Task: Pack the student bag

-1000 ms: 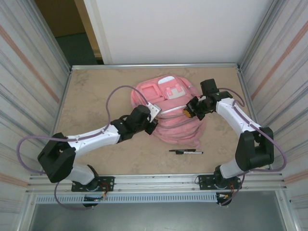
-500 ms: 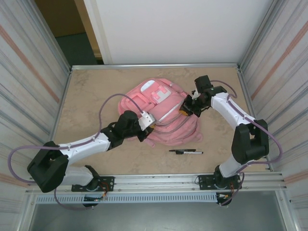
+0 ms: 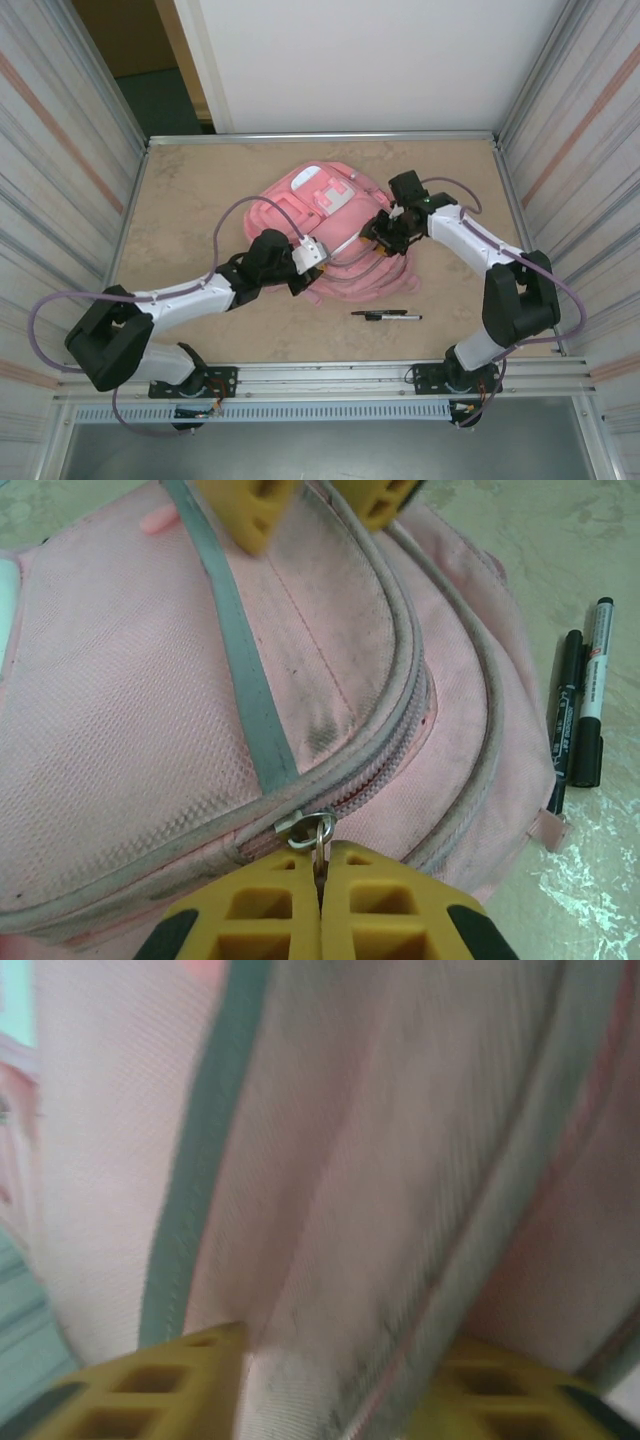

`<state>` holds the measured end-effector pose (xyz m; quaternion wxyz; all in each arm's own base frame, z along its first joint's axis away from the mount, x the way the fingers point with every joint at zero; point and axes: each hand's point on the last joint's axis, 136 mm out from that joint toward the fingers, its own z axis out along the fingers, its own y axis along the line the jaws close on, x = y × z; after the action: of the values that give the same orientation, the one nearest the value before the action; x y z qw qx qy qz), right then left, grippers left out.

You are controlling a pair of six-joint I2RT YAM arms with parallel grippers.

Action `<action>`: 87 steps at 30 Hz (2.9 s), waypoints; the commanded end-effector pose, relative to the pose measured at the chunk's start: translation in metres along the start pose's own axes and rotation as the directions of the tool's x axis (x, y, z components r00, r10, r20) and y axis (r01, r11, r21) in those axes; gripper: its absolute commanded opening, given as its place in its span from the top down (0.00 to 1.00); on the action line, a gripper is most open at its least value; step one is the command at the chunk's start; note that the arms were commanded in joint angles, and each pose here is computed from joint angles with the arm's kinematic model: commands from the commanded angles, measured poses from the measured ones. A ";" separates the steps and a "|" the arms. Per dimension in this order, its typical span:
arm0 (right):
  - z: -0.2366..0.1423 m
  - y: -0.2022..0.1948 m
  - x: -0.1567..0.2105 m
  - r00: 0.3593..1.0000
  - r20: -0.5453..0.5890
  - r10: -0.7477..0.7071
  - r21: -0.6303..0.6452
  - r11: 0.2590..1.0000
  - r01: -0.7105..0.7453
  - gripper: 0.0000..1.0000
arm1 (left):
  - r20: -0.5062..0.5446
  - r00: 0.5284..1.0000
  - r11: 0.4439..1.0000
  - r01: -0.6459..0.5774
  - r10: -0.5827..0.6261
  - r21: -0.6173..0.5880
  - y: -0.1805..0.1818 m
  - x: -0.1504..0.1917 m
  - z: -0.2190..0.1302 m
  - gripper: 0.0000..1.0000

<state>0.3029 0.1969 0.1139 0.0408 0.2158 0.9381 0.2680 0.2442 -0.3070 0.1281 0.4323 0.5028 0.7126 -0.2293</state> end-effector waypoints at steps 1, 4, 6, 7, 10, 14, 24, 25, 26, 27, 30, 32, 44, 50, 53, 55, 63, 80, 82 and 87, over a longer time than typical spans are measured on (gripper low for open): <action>-0.006 0.006 -0.001 0.997 0.067 0.028 -0.013 1.000 -0.027 0.76 | 0.036 0.999 0.999 -0.009 0.008 0.034 -0.006 -0.023 0.000 1.00; -0.017 0.013 -0.004 0.996 0.088 -0.005 -0.012 1.000 0.007 0.92 | 0.003 1.000 1.000 0.008 -0.008 -0.023 0.006 -0.009 -0.003 1.00; -0.025 0.016 -0.007 0.995 0.099 -0.031 -0.014 0.999 0.033 0.98 | -0.058 0.997 0.998 0.049 -0.051 -0.038 0.015 0.004 -0.006 1.00; -0.027 0.019 -0.008 0.995 0.094 -0.036 -0.022 0.999 0.038 0.98 | -0.102 0.991 0.995 0.079 -0.085 -0.057 0.021 0.013 -0.008 1.00; -0.034 0.029 -0.003 0.998 0.046 -0.039 -0.069 0.997 0.043 0.99 | -0.174 0.968 0.976 0.154 -0.180 -0.151 0.042 0.038 -0.014 1.00; -0.031 0.033 -0.001 0.997 0.055 -0.048 -0.085 0.995 0.053 0.99 | -0.176 0.938 0.934 0.249 -0.298 -0.258 0.063 0.056 -0.025 0.86; -0.014 0.041 0.013 0.997 -0.039 -0.067 -0.095 0.993 0.063 0.72 | -0.030 0.986 0.974 0.156 -0.163 -0.165 0.040 0.017 -0.047 0.55; -0.016 0.041 0.014 0.997 -0.033 -0.075 -0.099 0.992 0.072 0.66 | -0.001 0.995 0.987 0.100 -0.101 -0.124 0.030 0.009 -0.047 0.53; -0.019 0.044 0.014 0.996 -0.022 -0.091 -0.118 0.989 0.088 0.60 | 0.023 1.000 0.996 0.005 -0.003 -0.092 0.018 0.000 -0.047 0.49; -0.023 0.047 0.014 0.994 0.001 -0.105 -0.144 0.984 0.104 0.56 | 0.040 0.996 0.993 -0.076 0.080 -0.085 0.007 -0.008 -0.047 0.44; -0.039 0.048 0.010 0.991 0.071 -0.111 -0.171 0.978 0.121 0.54 | 0.062 0.980 0.975 -0.181 0.191 -0.131 0.001 -0.030 -0.045 0.26; -0.047 0.046 0.007 0.987 0.113 -0.115 -0.167 0.977 0.133 0.54 | 0.060 0.976 0.972 -0.200 0.209 -0.124 0.003 -0.041 -0.039 0.24; -0.044 0.080 0.009 0.991 0.079 -0.104 -0.376 0.918 0.126 0.55 | 0.032 0.984 0.964 -0.163 0.174 -0.211 0.038 -0.064 0.029 0.26; -0.044 0.077 0.010 0.991 0.074 -0.109 -0.364 0.922 0.129 0.55 | 0.036 0.997 0.956 -0.054 0.067 -0.290 0.059 -0.067 0.044 0.39; -0.047 0.065 0.017 0.991 0.078 -0.109 -0.346 0.929 0.129 0.55 | 0.086 0.996 0.952 0.011 0.016 -0.307 0.064 -0.078 0.043 0.77; -0.048 0.051 0.022 0.992 0.082 -0.097 -0.321 0.940 0.119 0.54 | 0.111 0.994 0.944 0.049 -0.013 -0.328 0.068 -0.082 0.039 0.94; -0.066 -0.066 0.073 0.951 0.083 0.296 -0.040 0.955 -0.294 0.53 | 0.200 0.976 0.909 0.162 -0.089 -0.385 0.086 -0.104 0.007 1.00; -0.046 -0.187 0.128 0.782 0.208 0.587 0.113 0.780 -0.615 0.65 | 0.377 0.817 0.826 -0.198 0.436 -0.528 0.047 -0.164 0.000 1.00; -0.043 -0.192 0.116 0.773 0.254 0.581 0.109 0.777 -0.620 0.66 | 0.373 0.817 0.829 -0.211 0.441 -0.518 0.043 -0.164 0.002 1.00; -0.040 -0.189 0.091 0.753 0.263 0.603 0.098 0.760 -0.643 0.66 | 0.329 0.806 0.793 -0.259 0.492 -0.552 0.036 -0.164 0.004 1.00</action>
<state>0.1263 0.0763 0.0531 0.0161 0.5482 0.8219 0.1539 0.3064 -0.3733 0.2039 0.6520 0.4802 0.5824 -0.0714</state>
